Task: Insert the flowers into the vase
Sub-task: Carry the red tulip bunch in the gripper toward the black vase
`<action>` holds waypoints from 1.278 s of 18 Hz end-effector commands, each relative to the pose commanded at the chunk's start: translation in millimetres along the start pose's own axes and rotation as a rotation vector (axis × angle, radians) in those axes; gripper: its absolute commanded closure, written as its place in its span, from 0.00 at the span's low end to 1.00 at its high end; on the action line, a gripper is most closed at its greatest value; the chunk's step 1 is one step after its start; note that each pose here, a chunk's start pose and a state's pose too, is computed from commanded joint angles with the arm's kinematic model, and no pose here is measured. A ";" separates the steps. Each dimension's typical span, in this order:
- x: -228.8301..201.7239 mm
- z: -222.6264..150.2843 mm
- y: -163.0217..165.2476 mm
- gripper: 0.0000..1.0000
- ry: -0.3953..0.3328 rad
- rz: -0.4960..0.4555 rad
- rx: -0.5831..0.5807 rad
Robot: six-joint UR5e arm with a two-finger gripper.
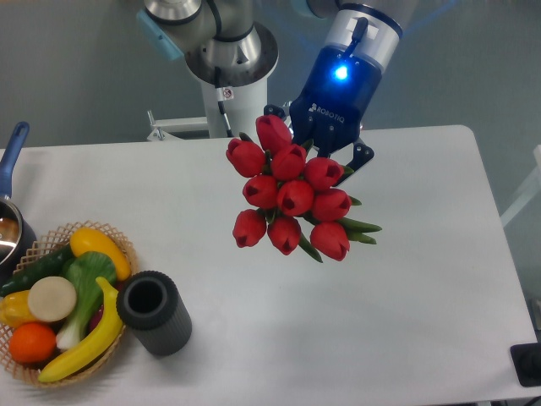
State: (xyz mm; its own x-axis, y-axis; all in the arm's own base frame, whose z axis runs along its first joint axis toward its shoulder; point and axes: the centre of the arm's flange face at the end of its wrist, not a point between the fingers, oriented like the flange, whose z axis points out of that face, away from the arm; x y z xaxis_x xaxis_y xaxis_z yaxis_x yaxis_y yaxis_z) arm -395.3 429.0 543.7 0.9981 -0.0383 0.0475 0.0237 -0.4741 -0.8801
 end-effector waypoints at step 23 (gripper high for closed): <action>27.0 68.6 -8.6 0.68 0.139 0.040 0.056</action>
State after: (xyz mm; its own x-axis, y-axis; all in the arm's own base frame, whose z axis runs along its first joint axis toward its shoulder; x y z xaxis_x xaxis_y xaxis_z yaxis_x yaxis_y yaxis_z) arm -364.7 492.4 520.2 0.9810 -0.1796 0.0732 -0.0093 -0.4205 -0.9073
